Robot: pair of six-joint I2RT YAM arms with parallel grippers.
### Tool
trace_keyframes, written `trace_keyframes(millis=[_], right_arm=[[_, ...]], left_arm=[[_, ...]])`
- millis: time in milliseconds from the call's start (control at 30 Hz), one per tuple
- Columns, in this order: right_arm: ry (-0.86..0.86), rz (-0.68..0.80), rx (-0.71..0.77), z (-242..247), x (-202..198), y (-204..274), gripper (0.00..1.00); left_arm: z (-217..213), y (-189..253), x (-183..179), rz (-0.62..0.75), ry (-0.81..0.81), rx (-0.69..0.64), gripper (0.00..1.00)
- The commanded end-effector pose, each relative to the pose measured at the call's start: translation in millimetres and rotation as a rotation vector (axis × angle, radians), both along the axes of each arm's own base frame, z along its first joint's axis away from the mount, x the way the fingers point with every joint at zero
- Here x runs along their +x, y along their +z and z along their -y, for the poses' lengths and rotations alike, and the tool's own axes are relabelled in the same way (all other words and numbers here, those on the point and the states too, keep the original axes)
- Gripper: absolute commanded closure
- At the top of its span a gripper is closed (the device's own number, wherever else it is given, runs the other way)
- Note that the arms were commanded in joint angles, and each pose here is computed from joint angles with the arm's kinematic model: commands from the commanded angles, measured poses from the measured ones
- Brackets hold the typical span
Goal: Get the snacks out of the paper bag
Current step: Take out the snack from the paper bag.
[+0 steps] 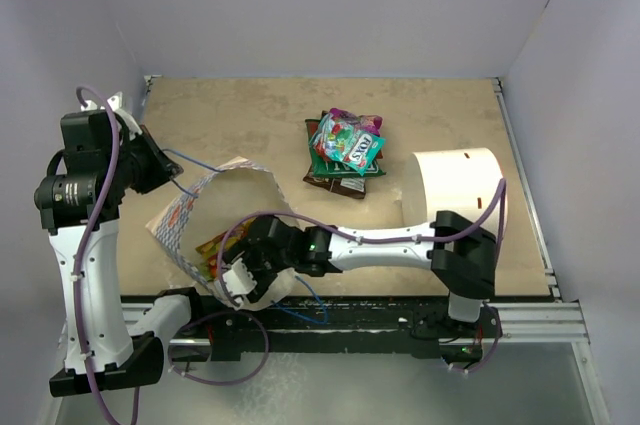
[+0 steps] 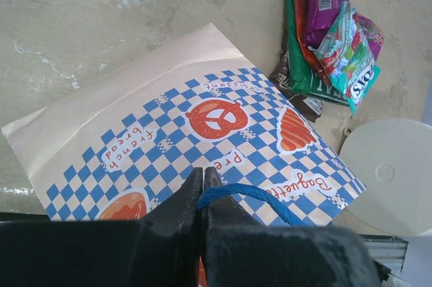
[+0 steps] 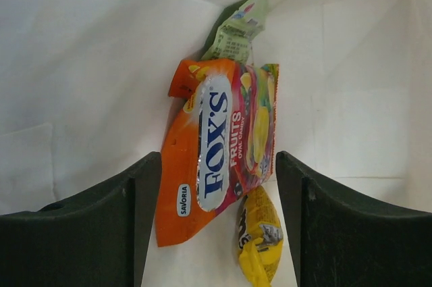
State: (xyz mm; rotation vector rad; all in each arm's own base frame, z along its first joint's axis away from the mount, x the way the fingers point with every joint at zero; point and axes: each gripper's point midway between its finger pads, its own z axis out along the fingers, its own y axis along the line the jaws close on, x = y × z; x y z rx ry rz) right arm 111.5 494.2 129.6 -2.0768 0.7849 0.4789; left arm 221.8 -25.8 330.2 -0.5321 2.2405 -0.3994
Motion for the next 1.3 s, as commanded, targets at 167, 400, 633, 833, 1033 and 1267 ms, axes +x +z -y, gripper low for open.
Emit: trace_keyframes(millis=[167, 400, 633, 833, 1033, 1267], right_arm=[[0.001, 0.084, 0.005, -33, 9, -13, 0.29], [-0.123, 0.135, 0.040, -55, 35, -28, 0.34], [-0.231, 0.161, 0.105, -69, 57, -19, 0.66], [-0.292, 0.121, 0.196, -72, 70, 8, 0.95], [-0.287, 0.045, 0.236, -68, 72, 29, 1.00], [-0.190, -0.063, 0.340, -53, 42, 78, 1.00]], left_arm=[[16, -1, -16, -0.011, -0.044, -0.065, 1.00], [17, 1, -22, -0.017, -0.058, -0.062, 1.00], [18, 2, -24, -0.024, -0.069, -0.059, 1.00], [17, 2, -25, -0.021, -0.067, -0.052, 1.00], [15, 1, -25, -0.021, -0.054, -0.046, 1.00], [12, -1, -24, -0.013, -0.033, -0.035, 1.00]])
